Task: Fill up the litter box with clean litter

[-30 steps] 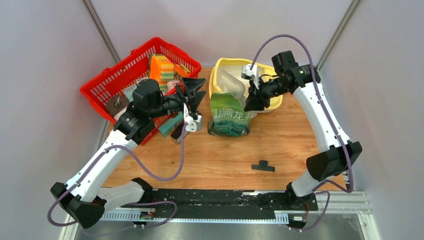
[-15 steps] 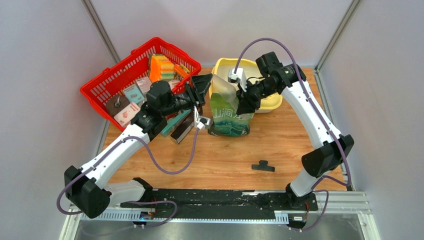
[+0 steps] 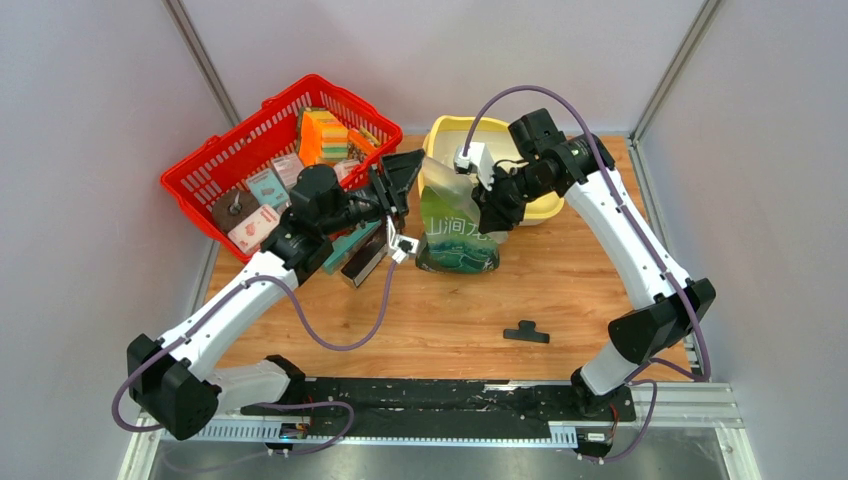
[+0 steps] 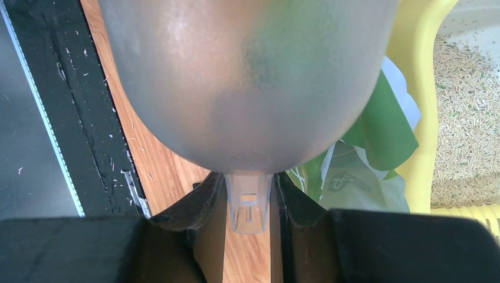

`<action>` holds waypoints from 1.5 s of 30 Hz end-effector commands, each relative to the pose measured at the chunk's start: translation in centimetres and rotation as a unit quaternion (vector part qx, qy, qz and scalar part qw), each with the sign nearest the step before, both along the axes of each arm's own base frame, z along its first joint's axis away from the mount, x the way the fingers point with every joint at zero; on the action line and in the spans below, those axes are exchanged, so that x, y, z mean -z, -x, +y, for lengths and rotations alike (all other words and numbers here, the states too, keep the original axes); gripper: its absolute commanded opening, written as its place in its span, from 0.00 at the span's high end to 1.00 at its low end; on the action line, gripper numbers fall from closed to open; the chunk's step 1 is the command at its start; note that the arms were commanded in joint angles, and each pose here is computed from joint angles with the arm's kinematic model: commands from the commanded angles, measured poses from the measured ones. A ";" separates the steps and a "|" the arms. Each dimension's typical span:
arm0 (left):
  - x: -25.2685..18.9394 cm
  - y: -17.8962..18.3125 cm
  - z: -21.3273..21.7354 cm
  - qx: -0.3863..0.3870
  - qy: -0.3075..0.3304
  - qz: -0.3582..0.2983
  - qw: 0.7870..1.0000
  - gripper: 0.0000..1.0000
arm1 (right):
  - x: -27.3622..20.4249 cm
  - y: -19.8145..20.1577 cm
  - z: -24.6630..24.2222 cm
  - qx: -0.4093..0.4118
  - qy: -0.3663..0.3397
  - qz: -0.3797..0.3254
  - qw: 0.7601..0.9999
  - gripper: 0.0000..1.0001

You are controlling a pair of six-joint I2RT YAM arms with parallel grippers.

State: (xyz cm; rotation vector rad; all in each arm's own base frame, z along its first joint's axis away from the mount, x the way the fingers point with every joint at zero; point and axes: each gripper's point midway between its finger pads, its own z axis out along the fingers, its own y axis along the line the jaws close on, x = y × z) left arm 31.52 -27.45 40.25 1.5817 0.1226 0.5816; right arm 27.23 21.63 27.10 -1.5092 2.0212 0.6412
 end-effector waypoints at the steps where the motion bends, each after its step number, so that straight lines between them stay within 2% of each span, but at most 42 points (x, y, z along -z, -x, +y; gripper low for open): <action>1: 1.5 3.4 -0.5 0.065 -0.048 0.002 0.997 0.56 | 0.5 6.2 -3.1 0.003 0.058 0.109 0.992 1.00; 4: 1.8 3.5 -0.5 0.067 -0.054 0.005 0.996 0.60 | 0.6 6.4 -3.2 0.003 0.059 0.110 0.992 1.00; 17: 2.8 2.6 -1.4 0.076 -0.090 -0.013 0.993 0.64 | 0.7 6.5 -2.8 -0.022 0.082 0.085 0.993 1.00; 20: 2.5 2.1 -1.8 0.074 -0.088 -0.019 0.993 0.68 | 0.7 6.5 -2.7 -0.026 0.088 0.082 0.992 1.00; 23: 2.8 1.6 -1.9 0.070 -0.090 -0.012 0.993 0.79 | 0.8 6.3 -2.7 -0.026 0.090 0.081 0.992 1.00; 24: 2.8 1.6 -1.8 0.068 -0.090 -0.010 0.994 0.91 | 0.8 6.3 -2.8 -0.024 0.091 0.080 0.992 1.00; 26: 3.3 1.5 -1.5 0.058 -0.092 0.001 0.994 1.00 | 0.9 6.0 -2.9 -0.016 0.094 0.073 0.993 1.00; 28: 3.7 1.4 -1.1 0.046 -0.085 0.023 0.995 1.00 | 0.4 5.5 -3.1 -0.004 0.097 0.055 0.994 0.87; 29: 3.8 1.0 -0.5 0.027 -0.082 0.032 0.996 1.00 | 0.1 4.6 -3.4 0.010 0.103 0.038 0.994 0.72; 30: 3.7 1.0 -0.1 0.015 -0.068 0.054 0.996 1.00 | -1.7 3.7 -3.2 0.023 0.088 0.008 0.996 0.57; 32: 3.2 0.3 1.1 -0.025 -0.047 0.086 0.995 1.00 | -4.3 2.4 -3.3 0.053 0.045 -0.008 0.998 0.42; 33: 2.9 0.2 1.7 -0.042 -0.017 0.130 0.990 1.00 | -7.6 1.7 -3.3 0.065 0.005 -0.049 0.997 0.33; 34: 2.3 0.2 2.4 -0.058 -0.008 0.161 0.985 1.00 | -9.3 0.5 -4.6 0.104 -0.018 -0.066 0.992 0.26; 35: 2.0 -0.2 3.3 -0.088 0.006 0.186 0.979 1.00 | -13.1 0.0 -3.9 0.128 -0.106 -0.094 0.982 0.18; 36: 1.8 -0.1 3.9 -0.105 0.040 0.241 0.964 1.00 | -15.3 -0.7 -4.4 0.153 -0.151 -0.118 0.969 0.02; 37: 0.6 -0.1 4.9 -0.130 0.059 0.268 0.953 1.00 | -17.2 -4.3 -5.8 0.193 -0.201 -0.175 0.944 0.00; 38: 0.2 0.1 5.3 -0.141 0.080 0.298 0.941 1.00 | -20.4 -3.2 -6.7 0.211 -0.249 -0.222 0.919 0.00; 39: 0.2 0.2 5.7 -0.153 0.120 0.358 0.913 1.00 | -21.0 -3.6 -7.2 0.243 -0.283 -0.227 0.900 0.00; 40: -1.1 0.9 6.2 -0.156 0.143 0.389 0.897 1.00 | -21.1 -5.4 -7.9 0.255 -0.301 -0.267 0.879 0.00; 41: -1.3 1.1 6.3 -0.158 0.165 0.422 0.877 1.00 | -21.2 -5.7 -8.4 0.266 -0.303 -0.282 0.870 0.00; 42: -1.0 1.3 6.2 -0.161 0.196 0.477 0.842 1.00 | -21.2 -5.9 -8.2 0.259 -0.303 -0.285 0.872 0.00; 44: -1.1 2.6 5.8 -0.143 0.205 0.534 0.808 1.00 | -21.0 -5.9 -7.5 0.252 -0.304 -0.249 0.885 0.00; 45: -0.5 2.9 5.3 -0.142 0.219 0.574 0.777 1.00 | -20.0 -6.9 -7.1 0.257 -0.305 -0.219 0.890 0.00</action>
